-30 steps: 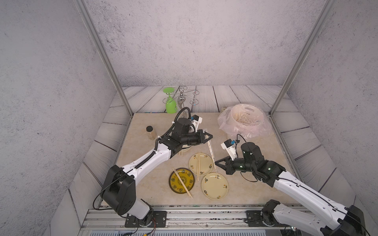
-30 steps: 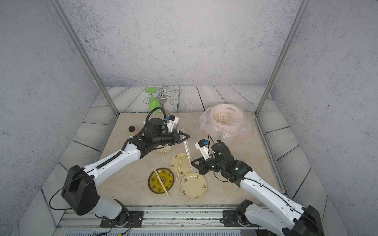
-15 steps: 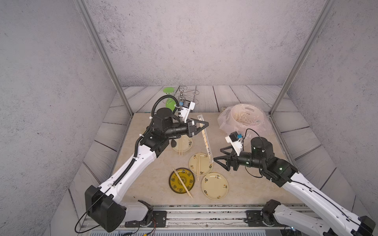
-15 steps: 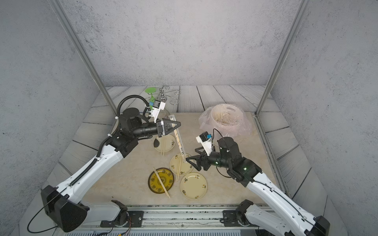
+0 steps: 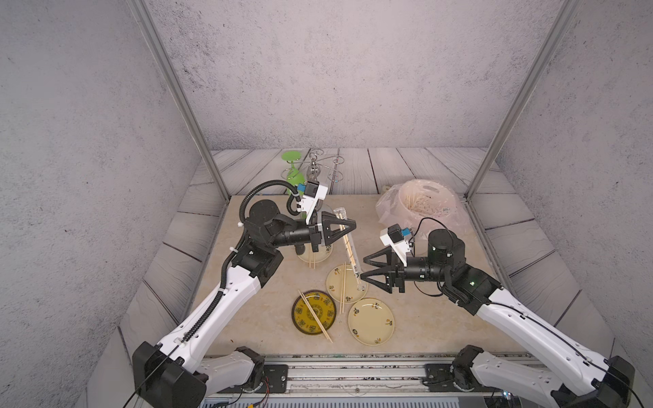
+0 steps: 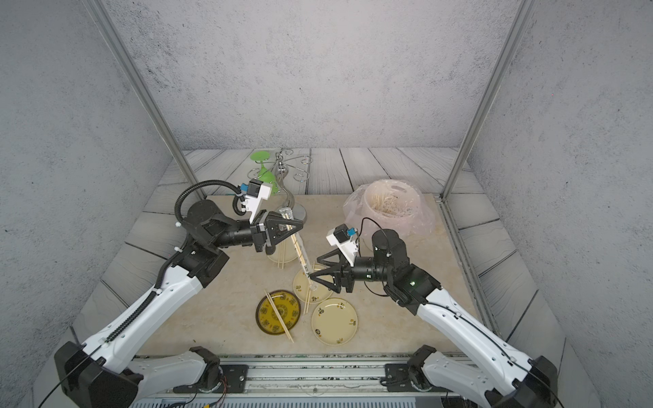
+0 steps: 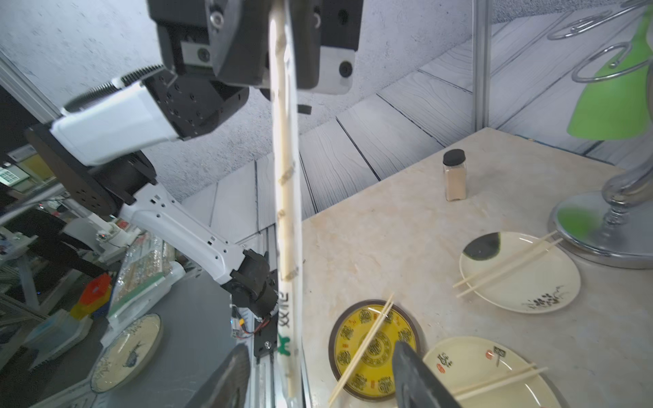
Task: Remove the packaging of disposable chopsticks
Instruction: Pick up the disposable chopsticks from the center of the board.
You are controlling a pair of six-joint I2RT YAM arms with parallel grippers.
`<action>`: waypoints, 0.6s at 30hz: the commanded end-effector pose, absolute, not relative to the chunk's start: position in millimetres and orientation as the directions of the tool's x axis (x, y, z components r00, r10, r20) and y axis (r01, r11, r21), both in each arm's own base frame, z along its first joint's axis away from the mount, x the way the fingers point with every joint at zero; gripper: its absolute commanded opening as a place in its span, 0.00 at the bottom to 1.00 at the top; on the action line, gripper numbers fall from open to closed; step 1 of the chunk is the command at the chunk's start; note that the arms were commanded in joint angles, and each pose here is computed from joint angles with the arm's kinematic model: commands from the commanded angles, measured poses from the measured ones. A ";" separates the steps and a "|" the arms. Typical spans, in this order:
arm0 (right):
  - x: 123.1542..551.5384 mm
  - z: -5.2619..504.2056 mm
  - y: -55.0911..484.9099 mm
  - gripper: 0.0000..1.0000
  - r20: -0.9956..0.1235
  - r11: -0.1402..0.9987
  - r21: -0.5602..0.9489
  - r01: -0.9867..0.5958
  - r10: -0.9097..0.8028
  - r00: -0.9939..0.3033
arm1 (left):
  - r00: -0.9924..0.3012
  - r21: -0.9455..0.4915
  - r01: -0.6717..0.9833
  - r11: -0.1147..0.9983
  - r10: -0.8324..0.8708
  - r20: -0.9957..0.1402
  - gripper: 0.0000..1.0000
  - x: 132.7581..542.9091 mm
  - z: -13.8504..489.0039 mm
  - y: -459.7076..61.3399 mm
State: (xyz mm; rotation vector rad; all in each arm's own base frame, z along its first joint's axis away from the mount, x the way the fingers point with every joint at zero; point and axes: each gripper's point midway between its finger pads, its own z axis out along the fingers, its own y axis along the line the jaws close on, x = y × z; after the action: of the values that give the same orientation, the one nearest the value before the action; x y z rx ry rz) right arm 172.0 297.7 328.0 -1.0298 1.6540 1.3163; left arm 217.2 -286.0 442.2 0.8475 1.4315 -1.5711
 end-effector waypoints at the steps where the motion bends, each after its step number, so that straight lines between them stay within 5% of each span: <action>1: 161.5 343.7 310.9 0.59 -0.929 0.038 0.357 -0.933 -0.086 -0.359 | -0.384 -0.386 0.922 -0.027 -0.175 -0.906 0.00 211.4 454.6 -280.2; 7: 152.9 335.7 333.6 0.45 -0.919 -0.009 0.375 -0.927 -0.133 -0.371 | -0.393 -0.396 0.918 -0.020 -0.189 -0.900 0.00 214.3 454.6 -280.1; 11: 156.5 332.0 334.3 0.00 -0.914 0.016 0.384 -0.923 -0.134 -0.383 | -0.367 -0.374 0.928 -0.007 -0.200 -0.908 0.00 210.4 457.7 -276.2; 14: 161.4 327.0 332.4 0.00 -0.904 0.058 0.404 -0.913 -0.126 -0.408 | -0.332 -0.357 0.930 0.089 -0.216 -0.918 0.03 218.5 455.5 -267.6; 16: 161.4 323.5 332.1 0.00 -0.898 0.064 0.415 -0.908 -0.130 -0.420 | -0.320 -0.363 0.919 0.154 -0.246 -0.915 0.44 229.4 456.9 -258.1; 18: 159.2 318.8 331.4 0.00 -0.893 0.060 0.421 -0.905 -0.148 -0.425 | -0.317 -0.375 0.910 0.177 -0.285 -0.905 0.55 237.2 463.9 -246.4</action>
State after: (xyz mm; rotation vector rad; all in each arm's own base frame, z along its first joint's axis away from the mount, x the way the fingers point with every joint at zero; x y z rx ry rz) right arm 158.1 333.1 318.6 -1.0859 1.6516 1.4295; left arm 226.0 -263.7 452.9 0.7312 1.4036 -1.4683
